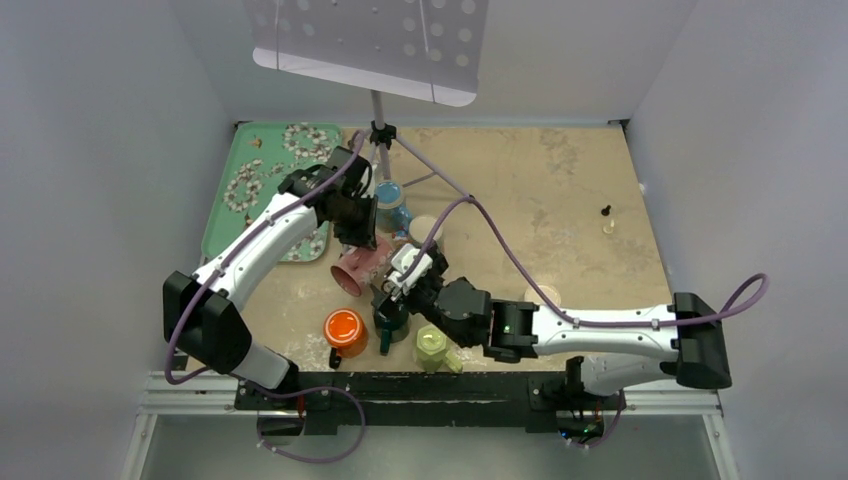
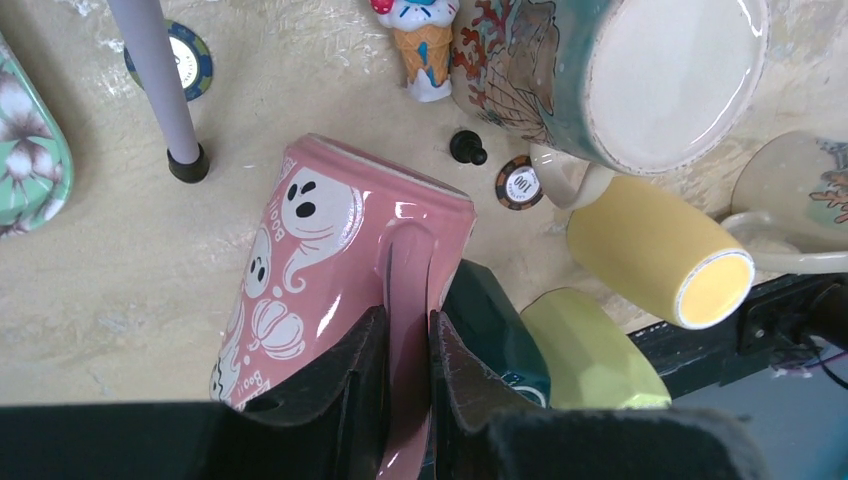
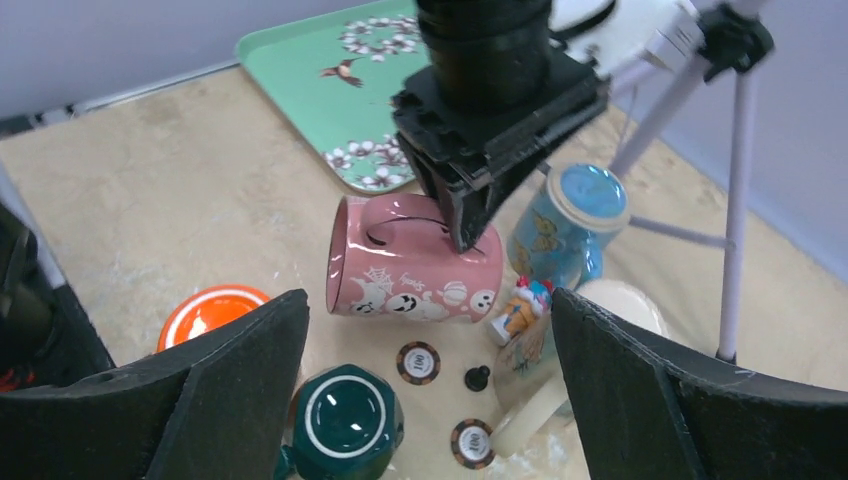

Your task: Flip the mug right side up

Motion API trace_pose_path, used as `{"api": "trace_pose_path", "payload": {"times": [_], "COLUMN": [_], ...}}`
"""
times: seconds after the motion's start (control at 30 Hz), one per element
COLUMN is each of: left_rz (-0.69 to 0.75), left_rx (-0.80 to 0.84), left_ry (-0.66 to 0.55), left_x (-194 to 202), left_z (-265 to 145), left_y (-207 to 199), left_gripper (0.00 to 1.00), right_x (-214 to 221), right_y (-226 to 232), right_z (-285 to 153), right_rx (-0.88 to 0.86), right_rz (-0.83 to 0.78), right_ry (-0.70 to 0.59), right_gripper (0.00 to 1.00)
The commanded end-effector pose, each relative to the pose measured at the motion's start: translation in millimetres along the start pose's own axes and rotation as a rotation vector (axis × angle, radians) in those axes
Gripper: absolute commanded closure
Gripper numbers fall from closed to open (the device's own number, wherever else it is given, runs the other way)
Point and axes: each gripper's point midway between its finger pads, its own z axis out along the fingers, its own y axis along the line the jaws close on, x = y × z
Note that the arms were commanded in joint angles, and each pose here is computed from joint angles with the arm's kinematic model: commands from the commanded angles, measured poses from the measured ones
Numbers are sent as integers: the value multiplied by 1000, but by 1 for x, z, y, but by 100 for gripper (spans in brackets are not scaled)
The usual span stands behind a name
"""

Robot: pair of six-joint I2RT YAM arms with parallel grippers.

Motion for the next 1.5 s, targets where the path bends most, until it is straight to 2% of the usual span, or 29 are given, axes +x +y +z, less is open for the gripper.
{"api": "trace_pose_path", "payload": {"times": [0.0, 0.13, 0.3, 0.5, 0.6, 0.73, 0.83, 0.93, 1.07, 1.3, 1.47], "left_rz": [-128, -172, -230, -252, -253, -269, -268, -269, -273, -277, -277], "left_rx": [49, 39, 47, 64, 60, 83, 84, 87, 96, 109, 91], "left_ry": [-126, -146, -168, -159, -154, -133, -134, -125, -116, -117, -123], "left_x": [-26, -30, -37, -31, -26, -24, -25, -24, -23, -22, -24], "left_z": [-28, -29, -31, -35, -34, -30, -31, -30, -28, -30, -27], "left_y": [-15, -14, -8, -9, -7, -11, -12, -13, -15, -17, -14], "left_gripper": [100, 100, 100, 100, 100, 100, 100, 100, 100, 100, 100], "right_x": [5, 38, 59, 87, 107, 118, 132, 130, 119, 105, 79], "right_y": [-5, 23, 41, 54, 43, 48, 29, 9, 19, 13, 13], "right_z": [4, 19, 19, 37, 30, 43, 40, 35, 52, 71, 73], "right_rx": [204, 305, 391, 527, 659, 615, 687, 762, 676, 646, 602], "right_rz": [236, 287, 334, 310, 291, 300, 303, 272, 277, 256, 251], "right_ry": [42, 175, 209, 294, 333, 345, 367, 362, 323, 293, 240], "right_gripper": [5, 4, 3, 3, 1, 3, 6, 6, 7, 8, 8]}}
